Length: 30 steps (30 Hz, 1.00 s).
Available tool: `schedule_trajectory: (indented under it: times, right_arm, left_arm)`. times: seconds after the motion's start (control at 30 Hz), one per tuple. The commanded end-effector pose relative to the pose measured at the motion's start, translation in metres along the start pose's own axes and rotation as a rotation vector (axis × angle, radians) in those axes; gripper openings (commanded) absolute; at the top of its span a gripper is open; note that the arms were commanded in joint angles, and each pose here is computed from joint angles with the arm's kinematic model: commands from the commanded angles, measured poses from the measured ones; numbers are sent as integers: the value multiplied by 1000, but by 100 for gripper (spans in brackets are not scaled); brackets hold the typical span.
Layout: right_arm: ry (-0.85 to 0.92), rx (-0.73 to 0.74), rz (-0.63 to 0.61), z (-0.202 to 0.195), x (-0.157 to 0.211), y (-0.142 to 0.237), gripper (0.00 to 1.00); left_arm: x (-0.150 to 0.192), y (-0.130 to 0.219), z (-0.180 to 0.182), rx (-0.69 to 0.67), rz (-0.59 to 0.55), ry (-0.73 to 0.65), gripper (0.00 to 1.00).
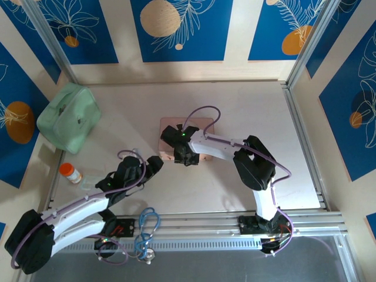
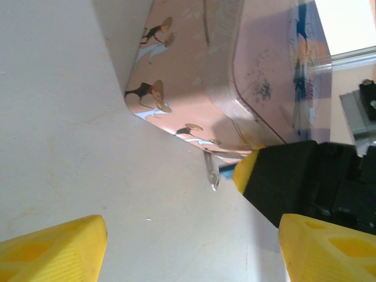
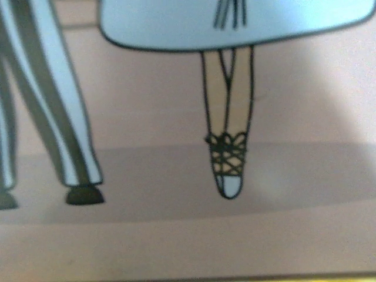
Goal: Unlock the padlock with the key
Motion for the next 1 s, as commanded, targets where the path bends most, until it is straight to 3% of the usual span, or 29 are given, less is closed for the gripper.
schedule_trajectory:
  times: [0.0, 0.2, 0.27, 0.43, 0.57, 0.67, 0.8, 0.97]
  right_arm:
    - [-16, 3, 35, 4, -2, -12, 54]
    - [0, 16, -27, 7, -10, -17, 48]
    - [4, 23, -44, 6, -13, -17, 38]
    - [17, 37, -44, 6, -15, -15, 25]
    - [45, 3, 11, 13, -10, -4, 13]
    - [61, -48, 100, 16, -5, 10, 10]
    - [50, -138, 199, 13, -3, 24, 10]
    - [77, -186, 145, 4, 2, 49, 33]
  left_arm:
    - [-1, 0, -4, 30, -31, 3, 76]
    - [1, 1, -4, 38, -36, -1, 74]
    - [2, 0, -5, 43, -37, -4, 74]
    - [5, -4, -8, 51, -29, -23, 72]
    - [9, -7, -9, 54, -26, -66, 70]
    - [11, -11, -5, 49, -35, -106, 62]
    - [15, -17, -2, 66, -46, -131, 58]
    - [24, -31, -19, 114, -23, -206, 56]
Point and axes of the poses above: each hand's point on the last joint's axis, 136 mm out from that joint toward the fingers, its own y axis back along the fingers, its own z axis along the line the jaws close on, x = y × z, the point moved 3 cm from there along y, back along the fingers, and after that the axes turned 5 degrees about y, right-handed, at the moved point
